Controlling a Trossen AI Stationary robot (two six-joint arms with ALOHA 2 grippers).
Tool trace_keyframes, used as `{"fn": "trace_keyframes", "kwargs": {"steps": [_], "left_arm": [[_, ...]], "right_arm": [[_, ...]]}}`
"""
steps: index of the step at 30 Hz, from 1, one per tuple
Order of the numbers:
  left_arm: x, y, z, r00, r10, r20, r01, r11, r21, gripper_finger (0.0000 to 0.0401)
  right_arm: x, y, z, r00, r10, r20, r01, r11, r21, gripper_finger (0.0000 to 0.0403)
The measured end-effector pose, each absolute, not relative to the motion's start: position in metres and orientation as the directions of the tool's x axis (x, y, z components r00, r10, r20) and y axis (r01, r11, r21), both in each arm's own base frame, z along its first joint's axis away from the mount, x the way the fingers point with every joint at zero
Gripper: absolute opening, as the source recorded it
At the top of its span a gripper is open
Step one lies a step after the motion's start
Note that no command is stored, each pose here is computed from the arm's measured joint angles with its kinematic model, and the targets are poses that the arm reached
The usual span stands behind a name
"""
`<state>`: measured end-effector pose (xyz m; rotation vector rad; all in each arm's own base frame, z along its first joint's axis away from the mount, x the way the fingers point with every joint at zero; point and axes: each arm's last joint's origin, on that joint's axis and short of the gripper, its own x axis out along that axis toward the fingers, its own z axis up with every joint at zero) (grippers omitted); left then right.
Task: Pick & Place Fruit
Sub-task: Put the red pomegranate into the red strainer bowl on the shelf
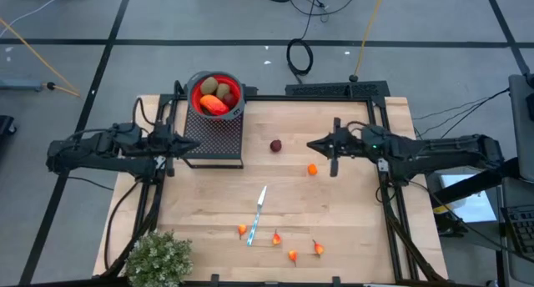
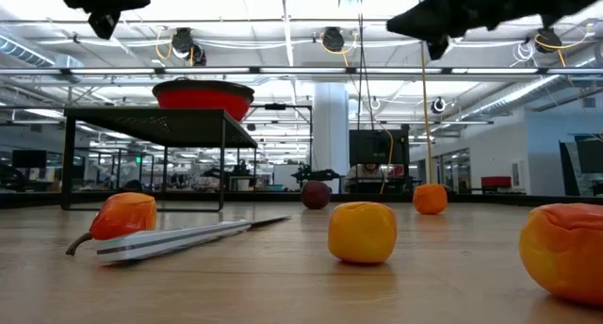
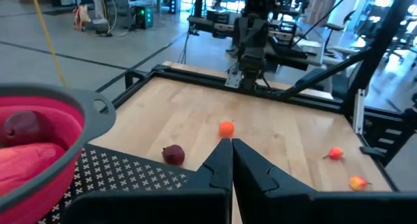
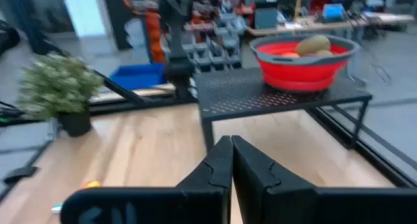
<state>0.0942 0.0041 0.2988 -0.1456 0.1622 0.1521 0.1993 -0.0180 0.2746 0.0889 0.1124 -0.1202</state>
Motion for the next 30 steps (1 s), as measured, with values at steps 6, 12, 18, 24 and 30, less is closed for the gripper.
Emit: {"fn": "trace_keyframes", "kwargs": {"steps": [6, 12, 18, 24, 30], "left_arm": [[0.081, 0.003, 0.289, 0.984, 0.126, -0.124, -0.143, 0.98, -0.139, 0.0006], [0.069, 0.002, 0.281, 0.991, 0.109, -0.077, -0.119, 0.983, -0.141, 0.0006], [0.06, 0.001, 0.271, 0.995, 0.089, -0.036, -0.093, 0.987, -0.134, 0.0003], [0.054, 0.0, 0.259, 0.999, 0.048, -0.005, -0.048, 0.991, -0.124, 0.0002], [0.054, -0.001, 0.255, 1.0, 0.025, -0.018, -0.027, 0.994, -0.105, 0.0009]], "right_arm": [[0.23, -0.025, 0.291, 0.962, -0.128, -0.24, 0.15, 0.986, 0.076, 0.0], [0.259, -0.035, 0.297, 0.932, -0.146, -0.332, 0.177, 0.982, 0.066, 0.0], [0.289, -0.041, 0.298, 0.907, -0.15, -0.393, 0.148, 0.988, -0.036, 0.0], [0.315, -0.045, 0.293, 0.895, -0.15, -0.42, 0.08, 0.98, -0.18, 0.0], [0.33, -0.052, 0.274, 0.863, -0.158, -0.48, 0.079, 0.98, -0.182, 0.0]]}}
